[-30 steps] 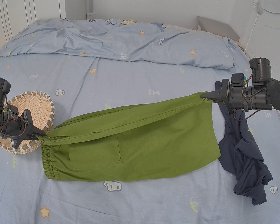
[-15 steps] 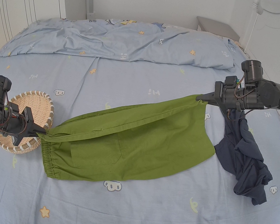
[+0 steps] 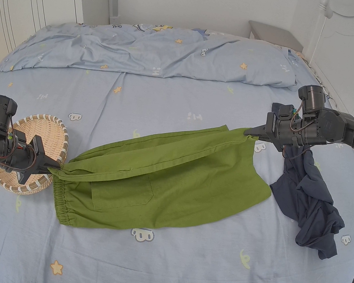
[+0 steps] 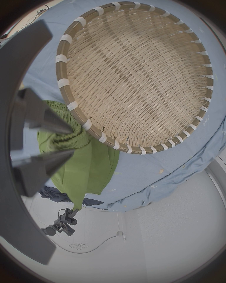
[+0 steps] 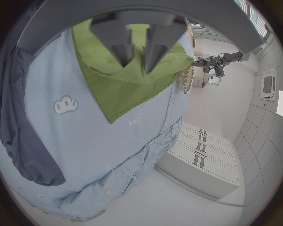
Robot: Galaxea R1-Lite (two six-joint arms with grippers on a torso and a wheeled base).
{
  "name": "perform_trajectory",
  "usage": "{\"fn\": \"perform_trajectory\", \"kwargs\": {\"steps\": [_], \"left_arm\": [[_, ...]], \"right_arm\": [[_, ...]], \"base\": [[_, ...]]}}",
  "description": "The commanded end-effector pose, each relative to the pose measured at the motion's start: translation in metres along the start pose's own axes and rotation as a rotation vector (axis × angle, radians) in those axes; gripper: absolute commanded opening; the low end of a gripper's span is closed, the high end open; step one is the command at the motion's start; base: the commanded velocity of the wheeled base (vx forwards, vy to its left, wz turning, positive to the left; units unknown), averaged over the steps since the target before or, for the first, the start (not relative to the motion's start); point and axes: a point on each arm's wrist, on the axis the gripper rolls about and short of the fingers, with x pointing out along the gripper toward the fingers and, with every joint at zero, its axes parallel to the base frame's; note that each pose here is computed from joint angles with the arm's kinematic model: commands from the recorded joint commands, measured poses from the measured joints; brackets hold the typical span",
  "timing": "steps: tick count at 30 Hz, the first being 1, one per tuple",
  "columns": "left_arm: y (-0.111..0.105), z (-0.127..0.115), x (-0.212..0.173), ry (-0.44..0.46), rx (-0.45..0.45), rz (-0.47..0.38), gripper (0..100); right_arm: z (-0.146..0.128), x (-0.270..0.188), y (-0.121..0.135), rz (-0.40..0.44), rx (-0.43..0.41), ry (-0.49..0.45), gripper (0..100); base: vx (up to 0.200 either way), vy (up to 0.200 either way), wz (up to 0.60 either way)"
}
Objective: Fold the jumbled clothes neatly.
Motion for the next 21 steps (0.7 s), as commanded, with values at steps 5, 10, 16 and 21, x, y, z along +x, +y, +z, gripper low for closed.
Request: {"fn": "perform_trajectory", "kwargs": {"steps": [5,10,16,21], "left_arm": [[0.000,0.000,0.000,-0.001,0.000,-0.001,100],[-0.002,-0.002,-0.001,0.000,0.011,-0.008,100],[-0.018,-0.010,-0.027,-0.050,0.060,-0.071,100],[-0.034,-0.023,-0.039,-0.052,0.107,-0.112,100]], "right_arm": [[0.001,0.001,0.001,0.011,-0.008,-0.004,100],[0.001,-0.002,0.006,0.016,-0.018,-0.008,100],[0.007,-0.021,0.027,0.045,-0.059,-0.043,100],[0.012,-0.039,0.045,0.064,-0.093,-0.079,100]], "base": [[0.000,0.000,0.00],[0.000,0.000,0.00],[0.000,0.000,0.00],[0.000,0.000,0.00]]}}
